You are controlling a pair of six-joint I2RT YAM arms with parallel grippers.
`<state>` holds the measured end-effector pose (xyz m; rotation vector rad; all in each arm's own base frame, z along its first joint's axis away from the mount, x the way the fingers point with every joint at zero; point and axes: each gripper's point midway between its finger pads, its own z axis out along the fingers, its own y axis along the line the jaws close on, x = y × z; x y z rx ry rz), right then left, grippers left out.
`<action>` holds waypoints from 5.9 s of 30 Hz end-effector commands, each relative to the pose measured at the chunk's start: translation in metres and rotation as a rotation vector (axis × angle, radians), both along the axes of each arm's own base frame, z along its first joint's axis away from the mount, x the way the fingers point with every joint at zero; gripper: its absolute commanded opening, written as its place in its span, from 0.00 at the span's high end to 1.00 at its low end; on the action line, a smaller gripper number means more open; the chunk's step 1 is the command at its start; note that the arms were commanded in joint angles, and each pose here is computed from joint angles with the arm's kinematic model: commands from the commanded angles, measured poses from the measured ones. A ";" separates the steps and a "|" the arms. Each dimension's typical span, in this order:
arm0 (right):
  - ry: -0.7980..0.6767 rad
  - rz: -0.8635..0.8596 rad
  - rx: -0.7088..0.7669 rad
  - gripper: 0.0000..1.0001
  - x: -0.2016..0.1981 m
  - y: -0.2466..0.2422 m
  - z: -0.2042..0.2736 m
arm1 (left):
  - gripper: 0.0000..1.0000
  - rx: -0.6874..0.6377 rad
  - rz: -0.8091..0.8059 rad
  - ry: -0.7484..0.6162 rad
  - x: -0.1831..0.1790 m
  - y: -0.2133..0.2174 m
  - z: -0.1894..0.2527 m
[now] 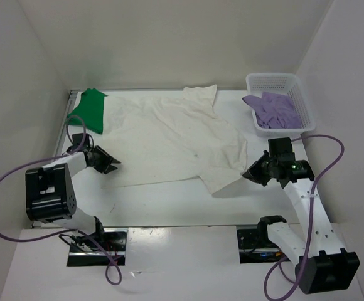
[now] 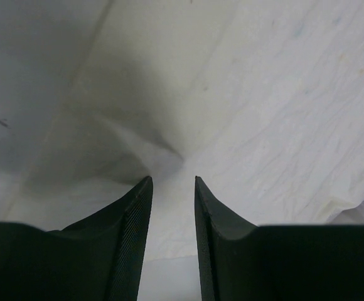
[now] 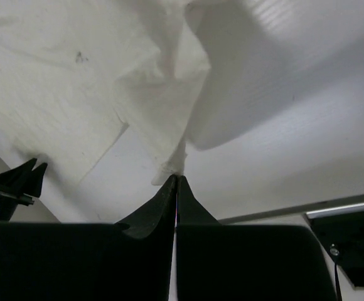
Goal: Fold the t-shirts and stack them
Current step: Flatten out the tshirt
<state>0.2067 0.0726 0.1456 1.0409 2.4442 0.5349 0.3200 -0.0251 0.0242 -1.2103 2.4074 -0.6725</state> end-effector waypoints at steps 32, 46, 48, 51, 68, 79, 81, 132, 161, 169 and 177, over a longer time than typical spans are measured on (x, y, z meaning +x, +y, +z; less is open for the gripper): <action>-0.150 0.453 -0.053 0.90 0.047 0.060 0.009 | 0.52 0.041 0.468 0.208 -0.116 0.041 -0.010; -0.155 0.490 -0.035 0.86 0.044 0.064 0.008 | 0.87 0.001 0.567 0.102 -0.094 0.049 -0.020; -0.161 0.470 -0.049 0.86 0.047 0.061 0.010 | 0.96 0.027 0.536 0.049 -0.079 0.056 -0.002; -0.147 0.433 -0.071 0.76 0.049 0.056 0.007 | 1.00 0.084 0.471 -0.067 -0.046 0.065 0.047; 0.111 0.365 -0.003 0.67 0.010 0.102 -0.072 | 1.00 0.140 0.288 -0.311 0.045 0.093 0.125; 0.168 0.339 -0.078 0.54 -0.024 0.123 -0.102 | 1.00 0.069 0.206 -0.313 0.049 0.064 0.115; 0.140 0.286 -0.071 0.51 -0.017 0.116 -0.098 | 1.00 0.067 0.197 -0.313 0.047 0.060 0.117; 0.078 0.465 0.077 1.00 0.029 0.079 -0.065 | 1.00 0.205 0.269 -0.451 0.099 0.107 0.181; 0.093 0.175 0.081 0.54 0.001 0.068 -0.088 | 1.00 0.224 0.053 -0.294 0.057 0.041 0.120; 0.170 0.179 0.044 0.55 -0.021 0.073 -0.116 | 1.00 0.206 0.039 -0.298 0.054 0.037 0.121; 0.211 0.161 0.001 0.59 -0.023 0.067 -0.139 | 1.00 0.192 0.019 -0.312 0.053 0.030 0.122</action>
